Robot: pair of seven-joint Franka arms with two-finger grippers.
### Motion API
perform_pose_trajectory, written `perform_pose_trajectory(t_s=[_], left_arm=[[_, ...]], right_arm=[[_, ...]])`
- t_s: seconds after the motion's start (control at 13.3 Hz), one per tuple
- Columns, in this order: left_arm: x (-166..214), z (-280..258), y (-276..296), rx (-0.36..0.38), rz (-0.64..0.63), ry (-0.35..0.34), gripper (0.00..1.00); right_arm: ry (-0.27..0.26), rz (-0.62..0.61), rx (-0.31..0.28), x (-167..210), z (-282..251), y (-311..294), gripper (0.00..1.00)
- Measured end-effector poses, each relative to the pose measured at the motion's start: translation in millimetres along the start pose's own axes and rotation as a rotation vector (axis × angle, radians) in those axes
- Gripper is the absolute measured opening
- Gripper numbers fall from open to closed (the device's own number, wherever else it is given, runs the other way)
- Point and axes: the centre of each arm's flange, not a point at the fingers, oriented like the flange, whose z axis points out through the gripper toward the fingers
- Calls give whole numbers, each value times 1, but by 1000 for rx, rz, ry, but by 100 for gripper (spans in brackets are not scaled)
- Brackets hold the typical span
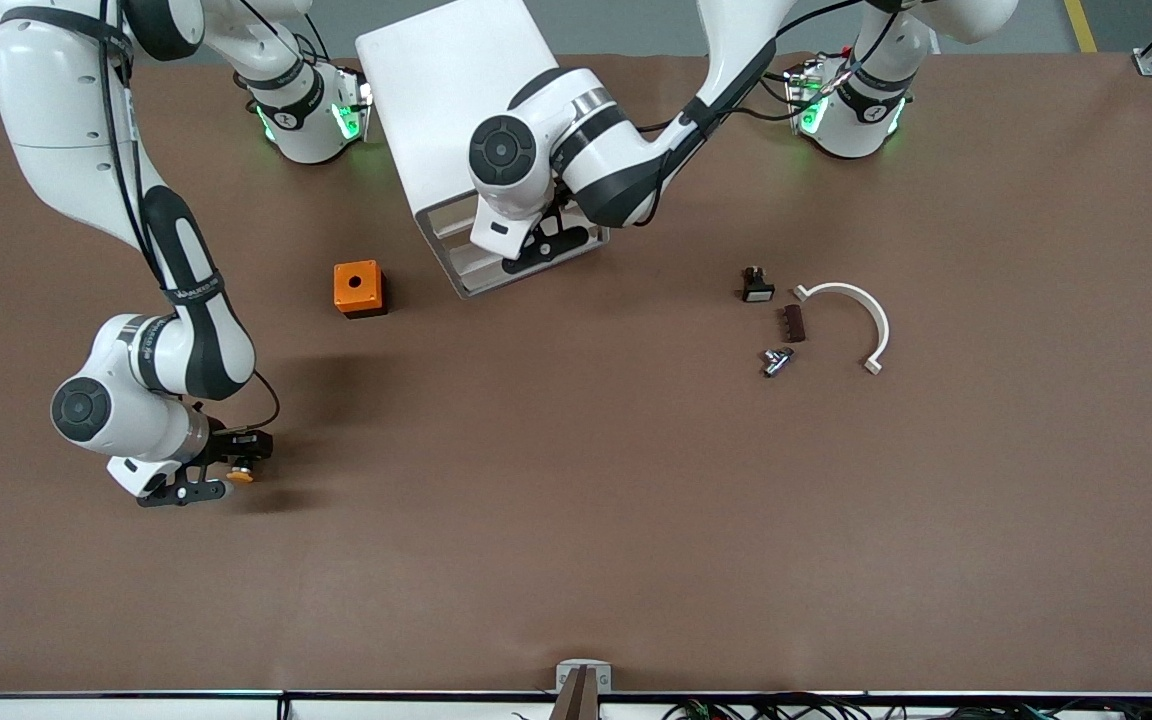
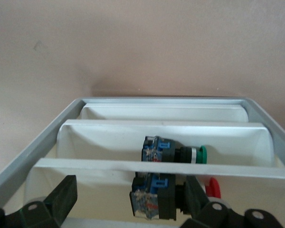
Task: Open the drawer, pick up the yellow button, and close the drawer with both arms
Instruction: 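Lower the button onto the table and open the right gripper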
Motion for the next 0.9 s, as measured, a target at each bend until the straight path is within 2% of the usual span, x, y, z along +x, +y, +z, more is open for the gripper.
perform_pose_trajectory(t_s=[0.07,0.15,0.38,0.6,0.75,0.9], left_arm=[[-5,3,1,5,-2,5,100],[-6,4,1,6,-5,11,100],[-5,5,1,10,-4,18,100],[2,6,0,18,-4,43,100],[30,-6,-7,16,-25,101,100],[86,-41,-26,-14,-89,164,100]], right_arm=[[3,-1,2,3,-10,0,97],[12,-1,5,6,-24,-1,100],[47,30,19,7,-73,3,100],[47,114,45,-3,-129,7,100],[60,144,58,-11,-171,3,100],[74,149,69,-23,-211,0,100]])
